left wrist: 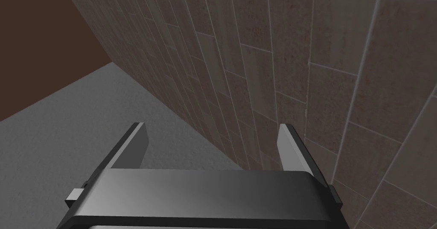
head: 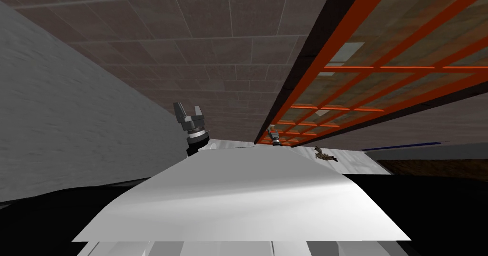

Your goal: Pull the door open

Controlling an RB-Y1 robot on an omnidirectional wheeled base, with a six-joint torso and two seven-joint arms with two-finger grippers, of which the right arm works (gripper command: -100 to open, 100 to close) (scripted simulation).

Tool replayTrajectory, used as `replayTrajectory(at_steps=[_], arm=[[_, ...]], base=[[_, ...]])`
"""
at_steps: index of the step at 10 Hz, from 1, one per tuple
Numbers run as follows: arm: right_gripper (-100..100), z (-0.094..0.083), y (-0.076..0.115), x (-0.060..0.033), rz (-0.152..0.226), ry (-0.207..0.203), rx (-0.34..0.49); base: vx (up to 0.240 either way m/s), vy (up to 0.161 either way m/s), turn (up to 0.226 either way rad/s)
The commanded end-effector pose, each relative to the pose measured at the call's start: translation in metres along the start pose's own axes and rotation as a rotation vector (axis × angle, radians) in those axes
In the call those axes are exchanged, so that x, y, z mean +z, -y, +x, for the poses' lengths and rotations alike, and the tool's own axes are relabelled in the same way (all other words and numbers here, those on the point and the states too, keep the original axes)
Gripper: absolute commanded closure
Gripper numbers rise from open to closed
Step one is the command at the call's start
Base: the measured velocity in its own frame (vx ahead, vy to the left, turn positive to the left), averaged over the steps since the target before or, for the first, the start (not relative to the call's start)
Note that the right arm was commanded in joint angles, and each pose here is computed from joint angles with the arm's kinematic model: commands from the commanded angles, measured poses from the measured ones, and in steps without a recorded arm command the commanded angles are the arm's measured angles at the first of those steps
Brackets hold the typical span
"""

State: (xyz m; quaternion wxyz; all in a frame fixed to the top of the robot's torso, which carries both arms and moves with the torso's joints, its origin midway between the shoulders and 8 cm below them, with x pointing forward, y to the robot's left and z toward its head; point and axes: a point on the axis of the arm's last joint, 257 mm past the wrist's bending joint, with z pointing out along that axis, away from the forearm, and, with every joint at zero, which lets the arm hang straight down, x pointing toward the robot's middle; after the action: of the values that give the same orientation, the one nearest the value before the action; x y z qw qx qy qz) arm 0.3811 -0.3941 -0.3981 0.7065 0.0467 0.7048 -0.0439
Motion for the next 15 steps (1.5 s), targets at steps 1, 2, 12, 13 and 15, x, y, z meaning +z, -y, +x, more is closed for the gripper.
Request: replayTrajectory(at_steps=[1,2,12,13,15], arm=[[-100,0.0014,0.0122,-0.0046,0.017,-0.001,0.003],[-100,0.0017,0.0169,-0.0068,0.024,-0.002,0.004],[100,0.0040,0.0119,-0.0095,0.025,-0.005,0.099],[100,0.0035,0.0121,-0.0089,0.027,-0.002,0.130],[100,0.0027,0.0126,-0.0076,0.031,0.002,0.191]], base=[[0.172,-0.004,0.109],[0.152,-0.005,0.034],[-0.010,-0.004,0.010],[-0.042,-0.016,0.052],[-0.039,-0.015,0.046]])
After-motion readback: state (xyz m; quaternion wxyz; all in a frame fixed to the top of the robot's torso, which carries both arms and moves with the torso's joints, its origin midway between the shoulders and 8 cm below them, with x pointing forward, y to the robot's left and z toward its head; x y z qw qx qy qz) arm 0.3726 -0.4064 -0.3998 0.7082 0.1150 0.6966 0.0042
